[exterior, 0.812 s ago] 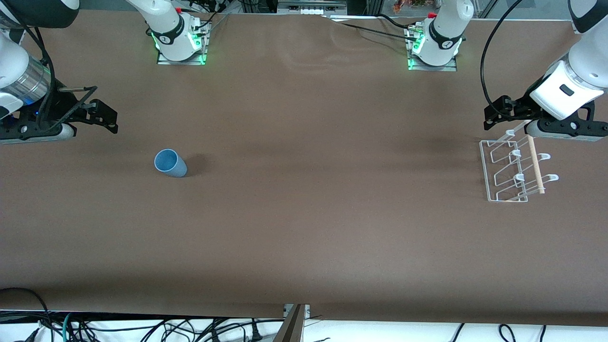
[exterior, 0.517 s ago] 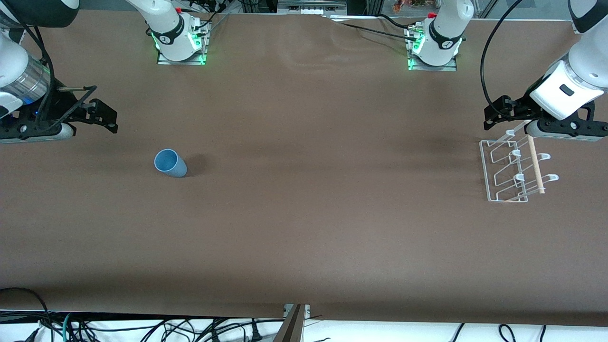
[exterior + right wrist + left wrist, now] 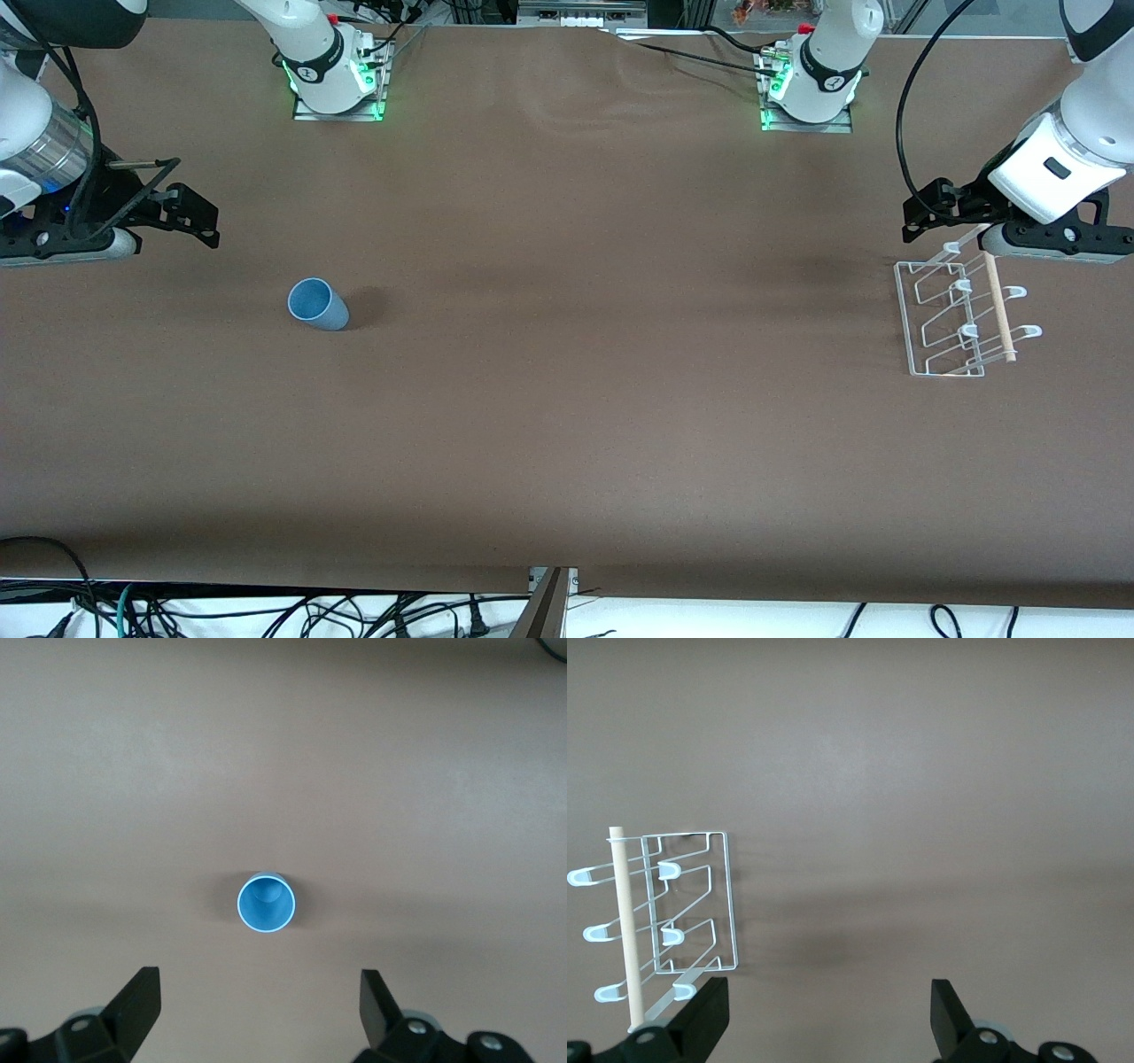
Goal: Transfer cup to left arm and place on rack
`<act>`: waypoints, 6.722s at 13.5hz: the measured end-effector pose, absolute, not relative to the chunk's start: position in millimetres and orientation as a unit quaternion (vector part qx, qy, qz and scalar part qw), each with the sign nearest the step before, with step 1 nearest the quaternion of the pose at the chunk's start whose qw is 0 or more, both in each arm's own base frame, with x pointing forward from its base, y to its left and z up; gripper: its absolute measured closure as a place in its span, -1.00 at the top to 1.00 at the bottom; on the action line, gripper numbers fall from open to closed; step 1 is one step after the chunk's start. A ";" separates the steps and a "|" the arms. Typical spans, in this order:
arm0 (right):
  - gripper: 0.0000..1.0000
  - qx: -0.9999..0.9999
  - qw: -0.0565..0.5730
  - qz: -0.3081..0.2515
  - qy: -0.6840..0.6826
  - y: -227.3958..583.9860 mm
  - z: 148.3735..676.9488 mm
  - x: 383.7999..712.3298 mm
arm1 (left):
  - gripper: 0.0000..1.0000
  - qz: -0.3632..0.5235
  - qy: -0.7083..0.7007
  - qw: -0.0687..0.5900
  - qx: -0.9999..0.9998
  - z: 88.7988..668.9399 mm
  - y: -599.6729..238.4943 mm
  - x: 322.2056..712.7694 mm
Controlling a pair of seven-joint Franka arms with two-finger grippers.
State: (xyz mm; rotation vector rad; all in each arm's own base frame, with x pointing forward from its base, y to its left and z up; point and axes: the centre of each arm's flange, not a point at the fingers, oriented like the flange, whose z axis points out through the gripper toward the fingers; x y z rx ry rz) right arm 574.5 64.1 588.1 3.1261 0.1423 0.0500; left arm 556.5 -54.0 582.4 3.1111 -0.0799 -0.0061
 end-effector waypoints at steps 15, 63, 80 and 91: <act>0.98 0.997 0.010 -0.064 0.045 62.2 519.4 583.3 | 1.00 -0.002 -0.026 0.015 1.000 582.5 -54.0 556.5; -0.90 0.872 -0.319 -0.230 -0.292 479.1 375.8 596.5 | 1.00 -0.048 -0.254 0.288 0.922 417.3 -111.9 615.7; -0.90 0.865 -0.332 -0.224 -0.303 477.0 397.5 604.9 | 0.79 0.160 -0.500 0.294 0.798 365.5 -292.7 582.3; 0.46 0.862 -0.346 -0.190 -0.318 434.0 436.6 636.1 | 0.15 0.172 -0.515 0.288 0.789 367.5 -277.6 589.6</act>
